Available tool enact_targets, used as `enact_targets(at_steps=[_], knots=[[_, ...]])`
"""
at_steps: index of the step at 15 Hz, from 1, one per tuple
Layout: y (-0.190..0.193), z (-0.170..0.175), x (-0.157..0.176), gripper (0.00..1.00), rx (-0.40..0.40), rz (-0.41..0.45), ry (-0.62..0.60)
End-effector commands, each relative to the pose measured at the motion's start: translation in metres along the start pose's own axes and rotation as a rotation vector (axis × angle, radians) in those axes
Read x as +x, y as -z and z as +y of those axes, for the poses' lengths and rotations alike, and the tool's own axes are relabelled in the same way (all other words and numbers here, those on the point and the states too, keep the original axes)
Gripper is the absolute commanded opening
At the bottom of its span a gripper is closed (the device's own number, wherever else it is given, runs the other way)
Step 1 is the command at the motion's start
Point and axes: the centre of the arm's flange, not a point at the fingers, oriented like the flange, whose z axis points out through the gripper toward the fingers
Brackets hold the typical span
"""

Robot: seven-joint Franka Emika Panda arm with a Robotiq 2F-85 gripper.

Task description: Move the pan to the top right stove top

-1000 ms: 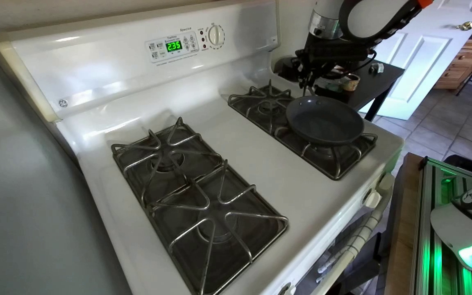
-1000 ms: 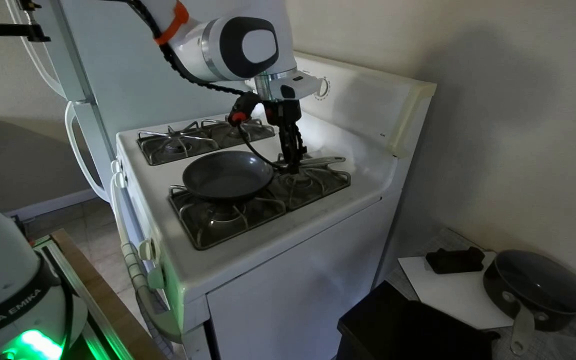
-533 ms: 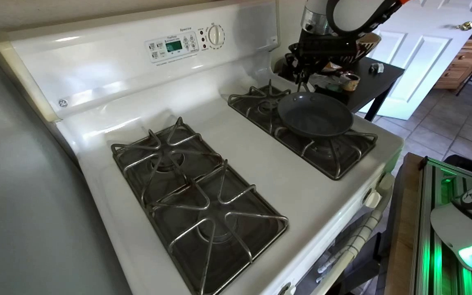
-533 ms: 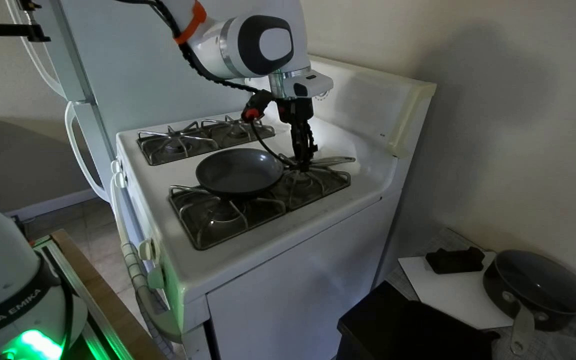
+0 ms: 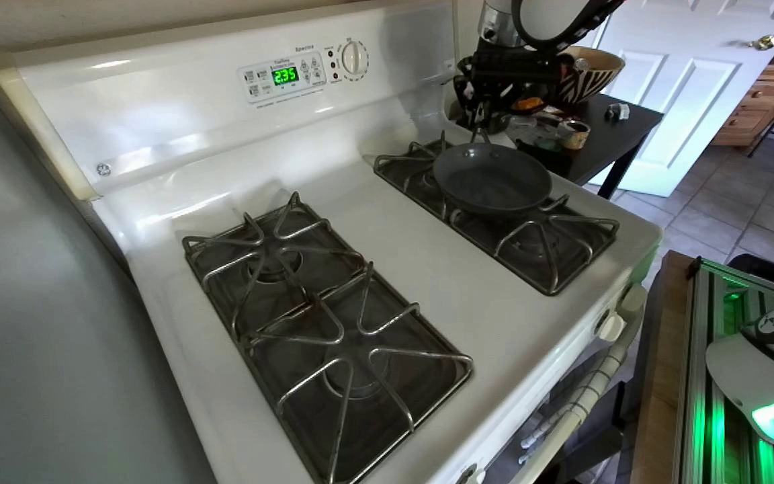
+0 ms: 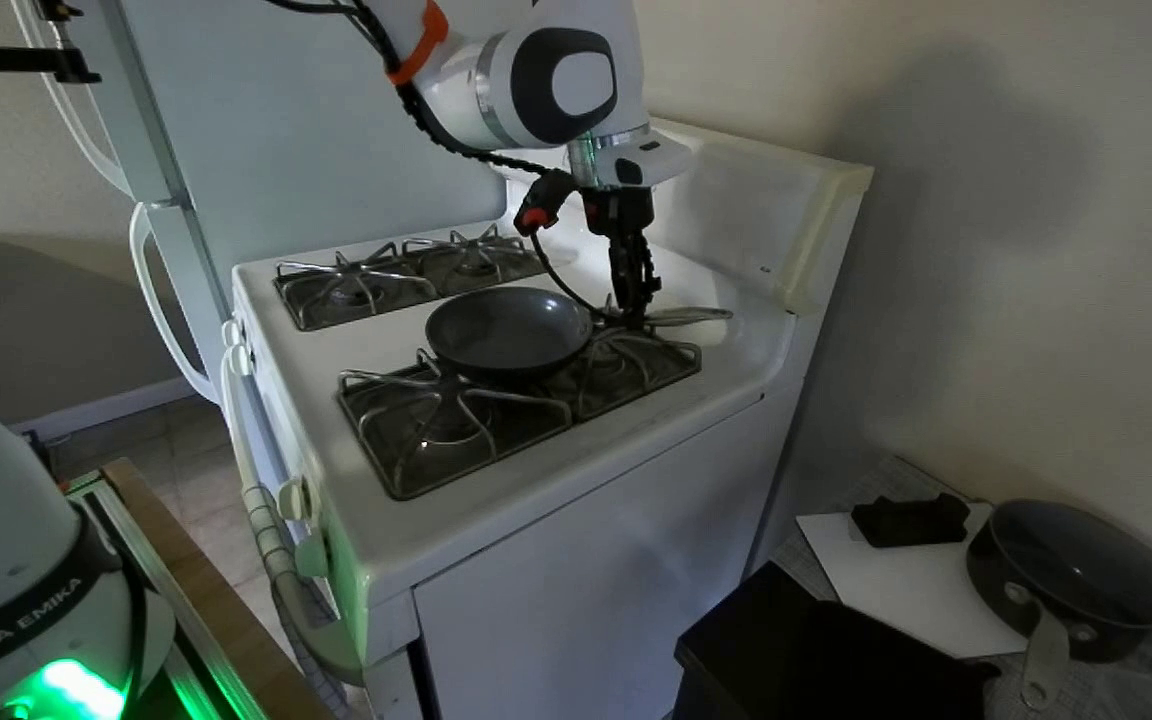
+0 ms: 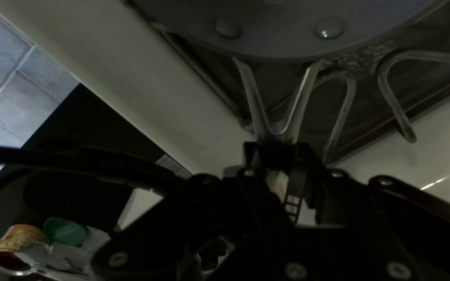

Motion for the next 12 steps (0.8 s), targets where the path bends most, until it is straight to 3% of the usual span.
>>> enact_targets(at_steps=[1,12], knots=[[-0.007,-0.019,0.012,0.05,-0.01,0.009,-0.086],[-0.01,-0.027,0.038,0.05,-0.042,0.026,-0.181]])
